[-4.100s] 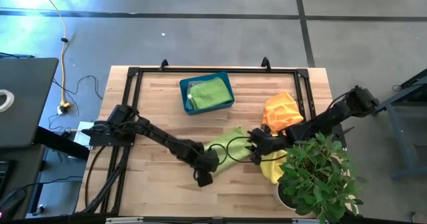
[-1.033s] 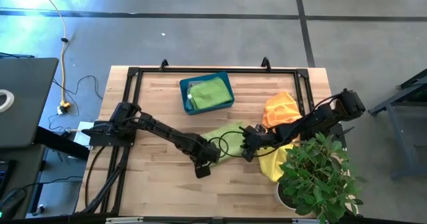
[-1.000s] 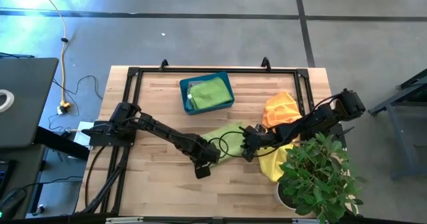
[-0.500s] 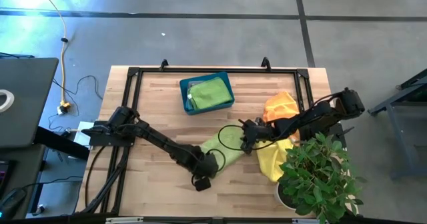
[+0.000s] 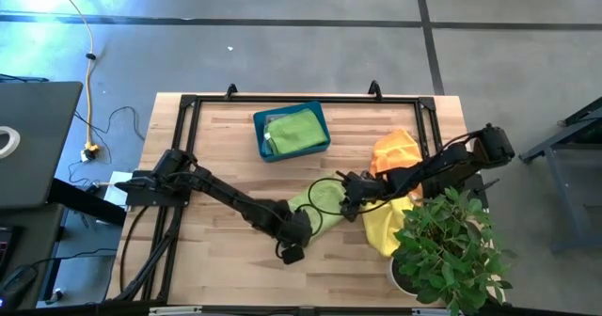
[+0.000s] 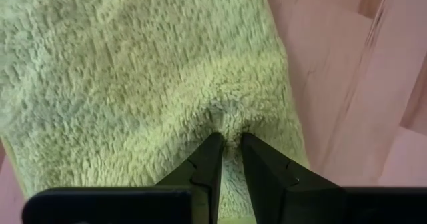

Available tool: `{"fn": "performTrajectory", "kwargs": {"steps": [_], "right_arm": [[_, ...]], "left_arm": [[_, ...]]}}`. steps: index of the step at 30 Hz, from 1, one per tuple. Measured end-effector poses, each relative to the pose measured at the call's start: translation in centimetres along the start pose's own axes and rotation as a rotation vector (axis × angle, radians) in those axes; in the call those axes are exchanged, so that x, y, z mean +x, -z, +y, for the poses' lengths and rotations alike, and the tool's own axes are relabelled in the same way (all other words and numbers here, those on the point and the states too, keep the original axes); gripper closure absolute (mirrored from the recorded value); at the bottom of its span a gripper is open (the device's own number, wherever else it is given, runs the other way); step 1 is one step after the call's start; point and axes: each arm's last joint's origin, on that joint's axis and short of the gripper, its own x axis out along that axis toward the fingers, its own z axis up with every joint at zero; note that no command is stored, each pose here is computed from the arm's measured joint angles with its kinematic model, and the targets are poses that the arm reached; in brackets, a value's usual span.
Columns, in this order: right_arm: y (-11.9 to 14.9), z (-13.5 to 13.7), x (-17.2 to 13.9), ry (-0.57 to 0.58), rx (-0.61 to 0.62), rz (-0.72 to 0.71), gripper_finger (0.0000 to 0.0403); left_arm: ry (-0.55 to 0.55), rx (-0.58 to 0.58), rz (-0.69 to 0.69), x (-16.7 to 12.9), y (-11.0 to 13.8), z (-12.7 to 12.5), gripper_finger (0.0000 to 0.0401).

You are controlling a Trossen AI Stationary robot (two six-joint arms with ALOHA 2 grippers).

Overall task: Fold microfiber towels
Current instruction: Fold the green microfiber cloth

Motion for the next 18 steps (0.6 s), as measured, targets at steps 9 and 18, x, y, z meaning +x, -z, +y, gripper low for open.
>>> {"fn": "performTrajectory", "kwargs": {"steps": [9, 18], "right_arm": [[-0.7, -0.9, 0.1, 0.027, -0.020, -0.014, 0.0179], [-2.2, 0.0, -0.7, 0.075, -0.112, -0.055, 0.0179]], "left_arm": [[0.008, 0.006, 0.006, 0.0, 0.2, -0.2, 0.0350], [0.009, 0.006, 0.006, 0.0, 0.2, -0.2, 0.0350]]}}
